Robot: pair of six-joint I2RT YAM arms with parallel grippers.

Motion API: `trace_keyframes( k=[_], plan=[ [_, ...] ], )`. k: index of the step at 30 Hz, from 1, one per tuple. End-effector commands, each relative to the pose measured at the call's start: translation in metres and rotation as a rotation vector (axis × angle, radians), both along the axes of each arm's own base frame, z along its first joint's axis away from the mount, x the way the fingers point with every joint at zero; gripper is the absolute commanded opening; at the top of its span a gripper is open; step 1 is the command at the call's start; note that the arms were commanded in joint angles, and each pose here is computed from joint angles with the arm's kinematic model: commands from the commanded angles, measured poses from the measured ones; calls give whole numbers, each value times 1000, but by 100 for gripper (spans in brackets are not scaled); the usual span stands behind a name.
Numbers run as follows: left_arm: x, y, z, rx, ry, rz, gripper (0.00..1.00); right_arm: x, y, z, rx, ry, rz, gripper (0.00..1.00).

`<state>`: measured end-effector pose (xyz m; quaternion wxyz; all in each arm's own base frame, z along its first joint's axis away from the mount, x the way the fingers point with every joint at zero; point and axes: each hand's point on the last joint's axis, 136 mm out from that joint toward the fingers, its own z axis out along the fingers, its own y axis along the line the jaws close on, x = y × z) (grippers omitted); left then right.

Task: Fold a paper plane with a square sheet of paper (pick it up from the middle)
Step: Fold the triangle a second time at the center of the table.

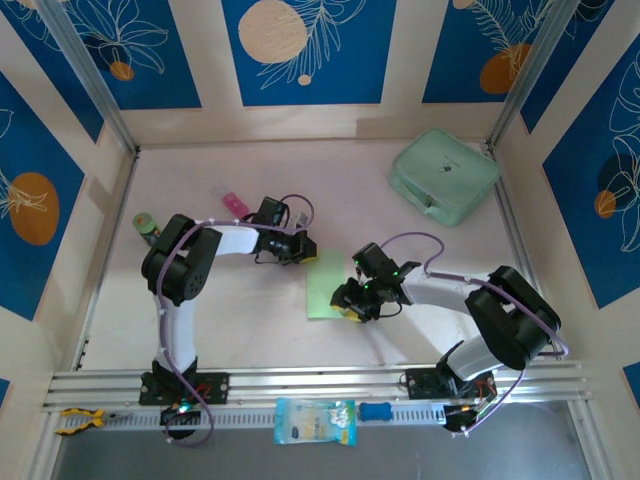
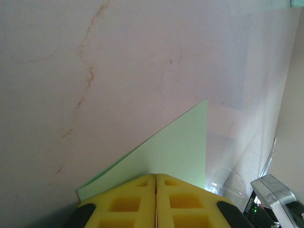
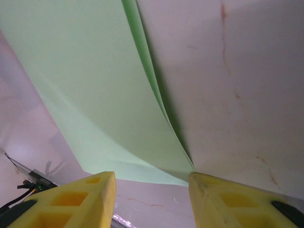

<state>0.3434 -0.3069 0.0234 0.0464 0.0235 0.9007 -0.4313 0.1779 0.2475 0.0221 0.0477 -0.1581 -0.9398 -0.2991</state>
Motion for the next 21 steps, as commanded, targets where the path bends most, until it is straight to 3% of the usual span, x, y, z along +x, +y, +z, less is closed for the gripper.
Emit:
trace_keyframes(
  k=[1, 14, 21],
  plan=[
    [-15, 11, -20, 62, 82, 2, 9, -2, 3, -8, 5, 9, 11, 46],
    [-15, 9, -17, 56, 78, -1, 9, 15, 21, 24, 62, -112, 55, 45],
    [-11, 1, 7, 25, 38, -10, 11, 13, 14, 33, 63, -130, 40, 43]
  ],
)
